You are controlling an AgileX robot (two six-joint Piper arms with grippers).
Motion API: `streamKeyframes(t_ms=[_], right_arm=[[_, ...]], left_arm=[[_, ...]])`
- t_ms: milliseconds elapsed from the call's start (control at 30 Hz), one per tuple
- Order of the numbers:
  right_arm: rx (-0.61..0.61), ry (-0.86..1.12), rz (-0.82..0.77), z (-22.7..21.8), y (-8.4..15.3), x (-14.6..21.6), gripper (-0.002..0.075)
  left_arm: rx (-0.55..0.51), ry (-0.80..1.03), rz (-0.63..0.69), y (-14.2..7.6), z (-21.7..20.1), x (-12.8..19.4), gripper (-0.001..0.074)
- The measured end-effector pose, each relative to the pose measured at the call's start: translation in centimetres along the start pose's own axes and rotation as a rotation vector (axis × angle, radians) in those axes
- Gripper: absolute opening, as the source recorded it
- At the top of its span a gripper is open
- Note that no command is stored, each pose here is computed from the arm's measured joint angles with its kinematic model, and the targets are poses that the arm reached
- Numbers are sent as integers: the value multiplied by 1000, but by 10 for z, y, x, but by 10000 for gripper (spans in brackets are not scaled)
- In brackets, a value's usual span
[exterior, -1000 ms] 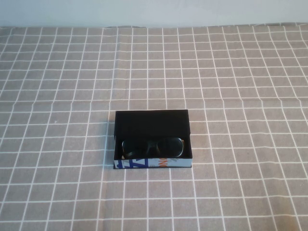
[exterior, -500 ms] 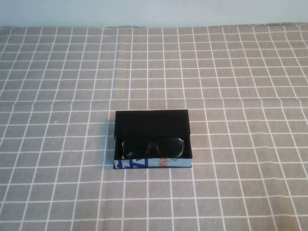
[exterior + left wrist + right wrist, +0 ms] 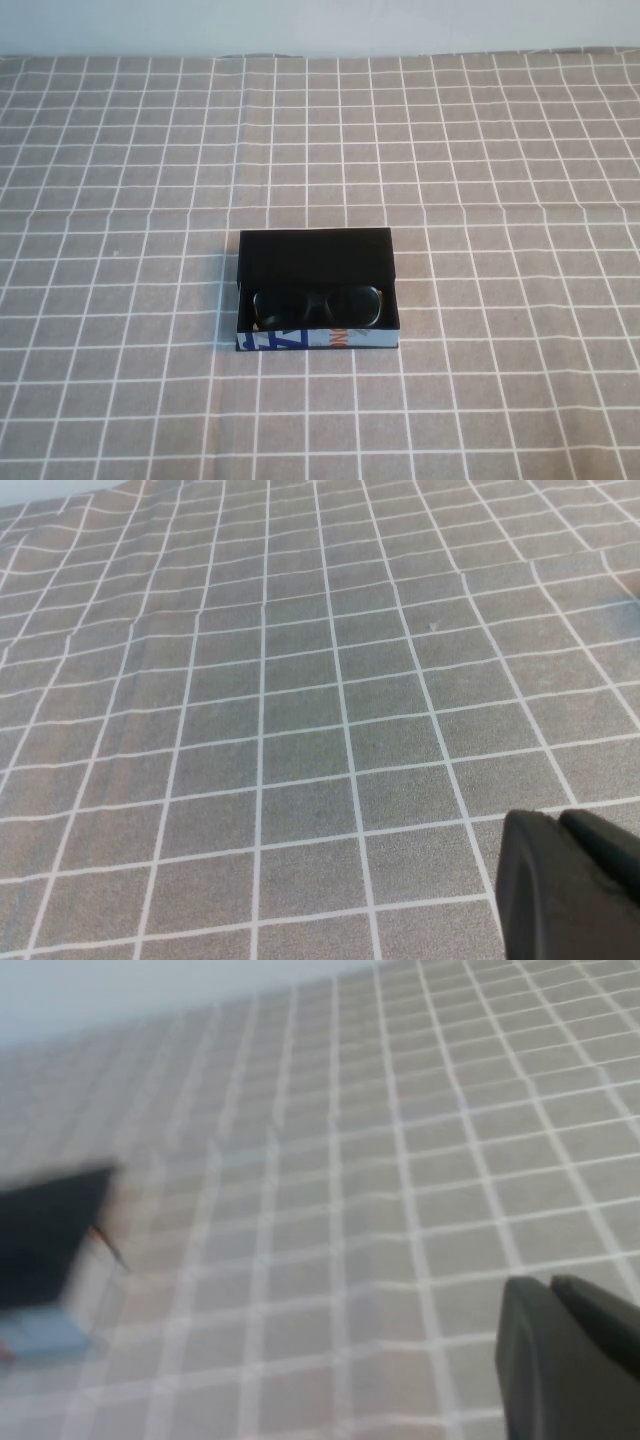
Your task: Take glasses out of glasses case
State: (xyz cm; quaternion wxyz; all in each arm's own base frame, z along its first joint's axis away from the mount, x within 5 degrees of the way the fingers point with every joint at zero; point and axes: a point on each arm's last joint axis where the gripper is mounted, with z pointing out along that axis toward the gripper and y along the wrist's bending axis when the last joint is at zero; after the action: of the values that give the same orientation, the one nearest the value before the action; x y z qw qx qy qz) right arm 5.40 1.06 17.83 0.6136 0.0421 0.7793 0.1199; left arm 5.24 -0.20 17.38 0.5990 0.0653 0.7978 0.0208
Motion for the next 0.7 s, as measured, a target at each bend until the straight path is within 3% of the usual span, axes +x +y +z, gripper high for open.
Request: streamKeyframes(t_ms=[300,533,700], right_arm=[[-109,-169,537,-2,5,-17,-18],[-127,-189,657,-2,5,-19,-18],[-174,-61,652,-1,14,-16,-18]], left_arm=[[0,0,0,0,0,0,-4],[0,0,0,0,0,0,-4],[0,0,0,0,0,0,-4]])
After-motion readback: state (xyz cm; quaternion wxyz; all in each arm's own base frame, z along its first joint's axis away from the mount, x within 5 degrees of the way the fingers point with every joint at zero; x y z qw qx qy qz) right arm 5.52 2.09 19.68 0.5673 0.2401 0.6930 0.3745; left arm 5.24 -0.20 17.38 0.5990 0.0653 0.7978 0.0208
